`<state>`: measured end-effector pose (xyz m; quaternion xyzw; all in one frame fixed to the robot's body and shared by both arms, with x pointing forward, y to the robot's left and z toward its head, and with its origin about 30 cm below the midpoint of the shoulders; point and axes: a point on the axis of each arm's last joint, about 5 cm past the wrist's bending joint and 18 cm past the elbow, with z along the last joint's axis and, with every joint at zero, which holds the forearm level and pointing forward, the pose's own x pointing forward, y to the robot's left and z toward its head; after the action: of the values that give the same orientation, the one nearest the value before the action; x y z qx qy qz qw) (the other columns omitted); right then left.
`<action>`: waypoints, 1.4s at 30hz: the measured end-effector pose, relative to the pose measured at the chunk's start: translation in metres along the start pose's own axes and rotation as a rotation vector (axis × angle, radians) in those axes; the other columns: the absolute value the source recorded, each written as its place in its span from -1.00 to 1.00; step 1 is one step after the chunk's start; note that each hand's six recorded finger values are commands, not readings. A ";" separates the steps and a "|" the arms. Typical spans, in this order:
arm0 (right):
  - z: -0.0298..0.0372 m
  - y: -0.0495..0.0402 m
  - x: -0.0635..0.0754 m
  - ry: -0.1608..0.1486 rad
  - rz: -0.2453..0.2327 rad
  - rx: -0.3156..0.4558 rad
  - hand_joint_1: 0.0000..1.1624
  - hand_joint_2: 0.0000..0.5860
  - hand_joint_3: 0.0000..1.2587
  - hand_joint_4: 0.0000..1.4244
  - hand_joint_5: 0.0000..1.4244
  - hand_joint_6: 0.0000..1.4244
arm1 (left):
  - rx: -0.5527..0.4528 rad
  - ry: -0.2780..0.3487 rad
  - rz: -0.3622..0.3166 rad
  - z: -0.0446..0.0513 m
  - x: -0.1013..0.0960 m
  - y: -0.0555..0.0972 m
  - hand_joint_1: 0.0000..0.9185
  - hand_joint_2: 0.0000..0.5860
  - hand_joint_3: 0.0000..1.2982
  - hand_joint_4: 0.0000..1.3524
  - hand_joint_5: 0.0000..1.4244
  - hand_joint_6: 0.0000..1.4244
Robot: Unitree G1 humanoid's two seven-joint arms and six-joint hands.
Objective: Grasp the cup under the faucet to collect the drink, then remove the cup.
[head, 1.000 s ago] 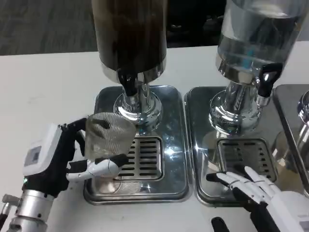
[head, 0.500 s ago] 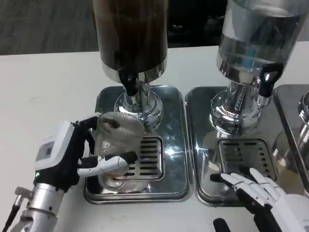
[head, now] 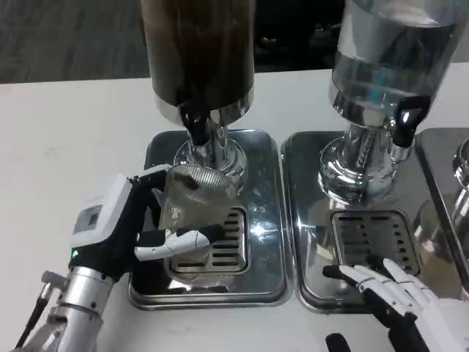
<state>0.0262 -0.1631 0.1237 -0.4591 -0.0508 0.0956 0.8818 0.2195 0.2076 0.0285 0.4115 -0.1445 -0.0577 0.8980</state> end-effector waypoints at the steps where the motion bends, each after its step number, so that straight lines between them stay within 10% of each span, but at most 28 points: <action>1: 0.0004 0.0001 0.000 0.004 -0.001 0.002 0.03 0.62 -0.62 -0.72 -0.88 -0.84 | -0.004 0.000 -0.003 0.0014 0.001 -0.002 0.01 -0.99 0.02 0.15 0.41 0.79; 36: 0.0066 0.0001 -0.003 0.017 -0.005 0.020 -0.02 0.62 -0.62 -0.72 -0.86 -0.84 | 0.026 -0.002 -0.042 0.0136 0.027 -0.010 -0.07 -0.93 -0.01 0.09 0.36 0.72; 42: 0.0061 0.0001 -0.001 0.007 -0.010 0.022 -0.03 0.62 -0.62 -0.72 -0.85 -0.84 | 0.046 -0.015 -0.057 0.0099 0.024 -0.006 -0.24 -0.87 -0.02 0.06 0.22 0.39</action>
<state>0.0243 -0.1584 0.1271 -0.4496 -0.0490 0.0900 0.8873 0.2391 0.1914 0.0353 0.4355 -0.1410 -0.0829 0.8852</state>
